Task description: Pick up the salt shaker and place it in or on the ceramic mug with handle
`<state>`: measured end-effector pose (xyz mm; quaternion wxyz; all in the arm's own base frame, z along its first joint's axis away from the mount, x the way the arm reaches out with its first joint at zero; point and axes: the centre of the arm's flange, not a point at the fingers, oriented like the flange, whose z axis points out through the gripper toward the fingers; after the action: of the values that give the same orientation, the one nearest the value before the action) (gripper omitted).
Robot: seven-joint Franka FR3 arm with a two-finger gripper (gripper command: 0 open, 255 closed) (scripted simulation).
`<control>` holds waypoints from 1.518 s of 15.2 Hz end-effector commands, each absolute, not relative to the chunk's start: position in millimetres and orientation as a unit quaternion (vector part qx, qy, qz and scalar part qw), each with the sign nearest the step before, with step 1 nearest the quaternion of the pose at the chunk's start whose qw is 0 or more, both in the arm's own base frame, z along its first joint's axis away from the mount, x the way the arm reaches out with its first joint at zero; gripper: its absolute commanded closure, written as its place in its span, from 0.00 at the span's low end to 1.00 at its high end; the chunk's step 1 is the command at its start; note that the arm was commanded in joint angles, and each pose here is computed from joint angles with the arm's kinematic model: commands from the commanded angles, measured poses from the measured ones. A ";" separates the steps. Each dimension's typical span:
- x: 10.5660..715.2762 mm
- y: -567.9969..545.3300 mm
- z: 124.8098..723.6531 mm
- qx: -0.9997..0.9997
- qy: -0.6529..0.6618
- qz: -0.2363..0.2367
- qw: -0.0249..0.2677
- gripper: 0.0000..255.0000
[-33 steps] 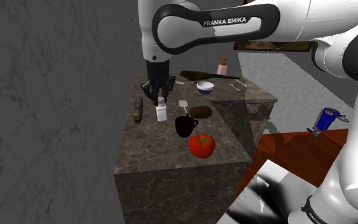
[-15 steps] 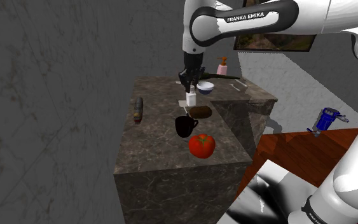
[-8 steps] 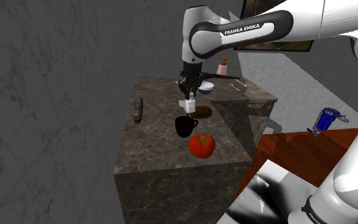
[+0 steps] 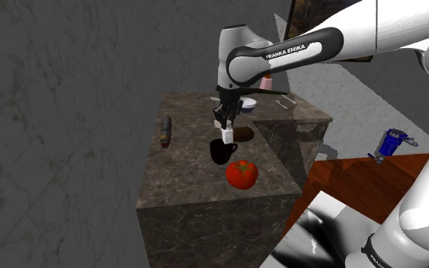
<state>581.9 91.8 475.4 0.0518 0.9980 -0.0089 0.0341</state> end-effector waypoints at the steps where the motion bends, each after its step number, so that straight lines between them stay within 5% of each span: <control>1: 581.9 92.5 465.8 0.998 -0.009 0.034 0.052 1.00; 8: 581.9 92.5 465.8 0.998 -0.009 0.034 0.052 1.00; 9: 581.9 92.6 465.9 0.998 -0.009 0.034 0.052 0.00; 23: 578.5 97.7 515.4 0.998 -0.009 0.034 0.052 0.00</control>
<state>578.7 97.8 515.0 0.0517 0.9980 -0.0089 0.0345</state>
